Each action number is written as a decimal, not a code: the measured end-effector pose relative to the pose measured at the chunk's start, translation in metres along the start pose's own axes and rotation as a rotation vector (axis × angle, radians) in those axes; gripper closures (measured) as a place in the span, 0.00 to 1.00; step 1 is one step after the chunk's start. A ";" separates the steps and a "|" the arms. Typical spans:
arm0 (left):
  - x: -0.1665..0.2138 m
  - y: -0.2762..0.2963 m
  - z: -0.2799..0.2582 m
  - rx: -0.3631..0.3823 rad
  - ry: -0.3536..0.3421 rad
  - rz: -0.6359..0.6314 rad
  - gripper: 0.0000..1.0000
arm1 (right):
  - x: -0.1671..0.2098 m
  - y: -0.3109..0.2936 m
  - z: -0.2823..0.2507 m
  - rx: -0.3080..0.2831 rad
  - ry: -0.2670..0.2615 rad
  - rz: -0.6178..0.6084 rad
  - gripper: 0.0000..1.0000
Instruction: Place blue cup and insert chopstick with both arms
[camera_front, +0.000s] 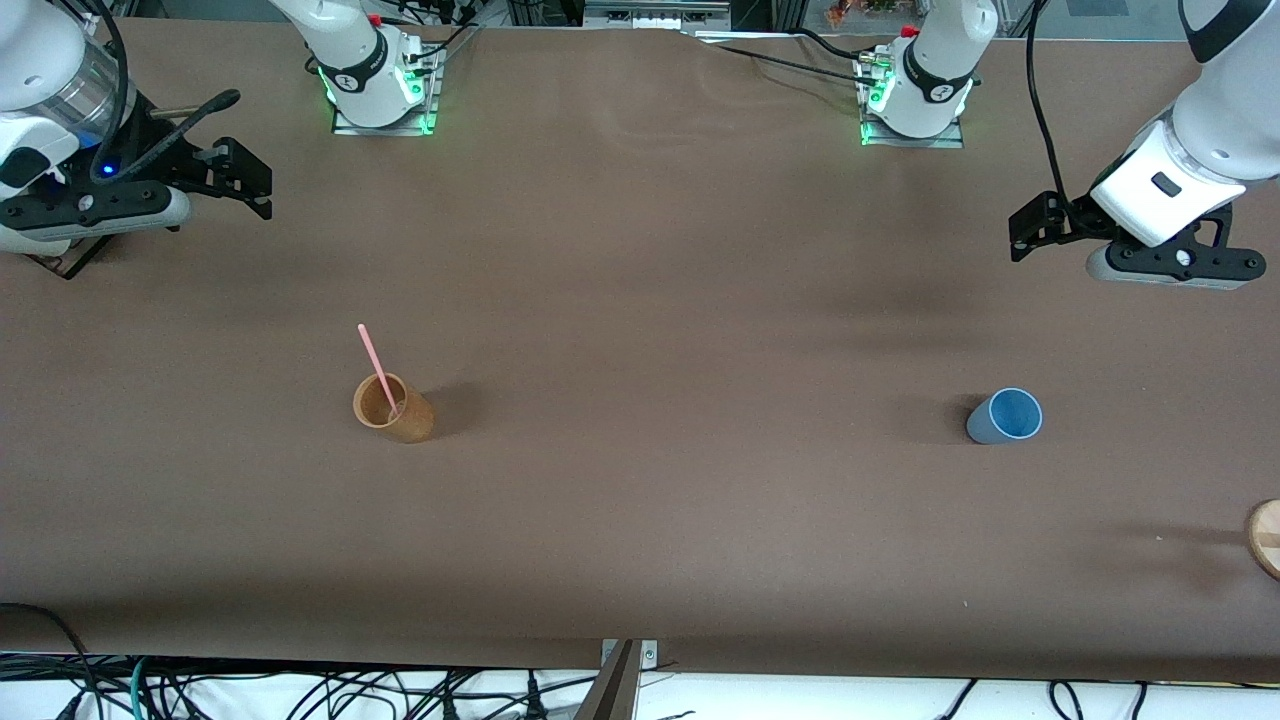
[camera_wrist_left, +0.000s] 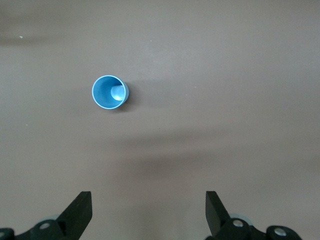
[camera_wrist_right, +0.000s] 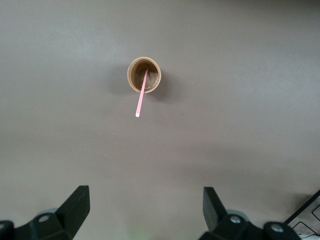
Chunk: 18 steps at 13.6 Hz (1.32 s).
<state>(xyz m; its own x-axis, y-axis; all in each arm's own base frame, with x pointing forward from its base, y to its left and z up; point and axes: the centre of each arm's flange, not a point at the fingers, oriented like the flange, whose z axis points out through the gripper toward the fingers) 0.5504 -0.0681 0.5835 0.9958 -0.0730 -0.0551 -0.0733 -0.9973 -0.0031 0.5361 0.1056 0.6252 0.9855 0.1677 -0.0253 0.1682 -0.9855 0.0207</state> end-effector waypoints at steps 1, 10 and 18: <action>0.000 -0.001 0.000 -0.001 0.000 -0.001 0.00 | 0.000 0.000 0.000 0.000 -0.001 0.000 0.00; 0.010 -0.004 0.006 -0.005 -0.008 -0.005 0.00 | 0.000 0.000 0.001 0.002 -0.001 -0.028 0.00; 0.068 -0.061 0.063 -0.019 -0.024 0.057 0.00 | 0.000 0.000 0.015 0.003 -0.030 -0.032 0.00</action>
<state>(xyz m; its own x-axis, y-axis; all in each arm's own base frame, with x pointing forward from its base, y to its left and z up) 0.6192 -0.0119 0.5167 0.9885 -0.1294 -0.0782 -0.1282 -0.9916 0.0197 0.5354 0.1055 0.6106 0.9786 0.1981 -0.0556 0.1993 -0.9798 0.0162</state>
